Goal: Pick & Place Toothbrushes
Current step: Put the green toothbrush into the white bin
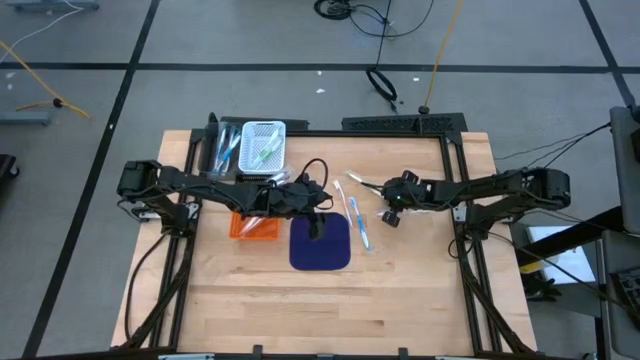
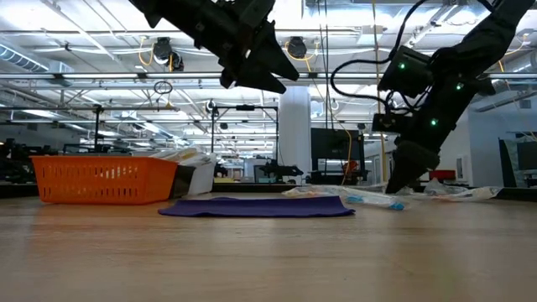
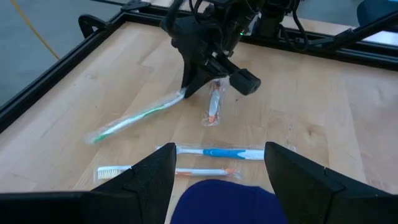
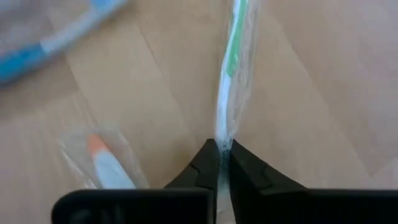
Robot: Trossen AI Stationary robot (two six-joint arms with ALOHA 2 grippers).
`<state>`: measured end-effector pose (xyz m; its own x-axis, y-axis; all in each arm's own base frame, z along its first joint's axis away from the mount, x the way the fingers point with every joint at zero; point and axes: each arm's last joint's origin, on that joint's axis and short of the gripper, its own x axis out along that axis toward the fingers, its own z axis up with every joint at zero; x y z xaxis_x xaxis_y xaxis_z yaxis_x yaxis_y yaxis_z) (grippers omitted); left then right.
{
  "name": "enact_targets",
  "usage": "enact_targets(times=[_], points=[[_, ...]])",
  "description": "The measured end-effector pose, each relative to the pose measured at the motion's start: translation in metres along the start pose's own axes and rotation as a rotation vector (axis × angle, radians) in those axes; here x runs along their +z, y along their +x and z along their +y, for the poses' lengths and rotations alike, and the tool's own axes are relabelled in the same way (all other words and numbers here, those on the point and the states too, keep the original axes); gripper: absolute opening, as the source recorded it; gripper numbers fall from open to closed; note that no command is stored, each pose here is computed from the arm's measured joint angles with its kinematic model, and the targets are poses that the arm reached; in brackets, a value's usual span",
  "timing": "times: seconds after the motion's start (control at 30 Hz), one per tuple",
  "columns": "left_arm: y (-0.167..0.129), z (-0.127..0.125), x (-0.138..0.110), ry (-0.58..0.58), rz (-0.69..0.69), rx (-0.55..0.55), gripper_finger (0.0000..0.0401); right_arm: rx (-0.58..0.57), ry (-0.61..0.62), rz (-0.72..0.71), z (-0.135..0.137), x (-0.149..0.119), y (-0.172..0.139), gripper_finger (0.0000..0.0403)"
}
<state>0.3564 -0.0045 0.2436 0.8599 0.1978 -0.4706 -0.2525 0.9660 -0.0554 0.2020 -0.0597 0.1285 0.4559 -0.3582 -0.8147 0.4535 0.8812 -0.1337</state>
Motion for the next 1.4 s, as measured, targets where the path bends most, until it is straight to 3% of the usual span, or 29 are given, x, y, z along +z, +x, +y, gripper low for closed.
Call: enact_targets(times=[0.27, 0.67, 0.9, 1.4], points=[[0.000, -0.001, 0.004, -0.021, -0.039, -0.005, 0.0244, 0.053, 0.083, -0.251, 0.000, 0.019, -0.036, 0.0005], [-0.007, -0.004, 0.037, -0.071, -0.385, -0.051, 0.0244, 0.256, 0.040, -0.774, 0.024, 0.045, -0.104, 0.0005], [-0.012, -0.003, 0.047, -0.080, -0.494, -0.035, 0.0244, 0.333, -0.015, -0.855, 0.040, 0.044, -0.117, 0.0005], [-0.013, -0.003, 0.049, -0.085, -0.523, -0.035, 0.0244, 0.316, -0.062, -0.929, 0.055, 0.041, -0.129, 0.0005]])
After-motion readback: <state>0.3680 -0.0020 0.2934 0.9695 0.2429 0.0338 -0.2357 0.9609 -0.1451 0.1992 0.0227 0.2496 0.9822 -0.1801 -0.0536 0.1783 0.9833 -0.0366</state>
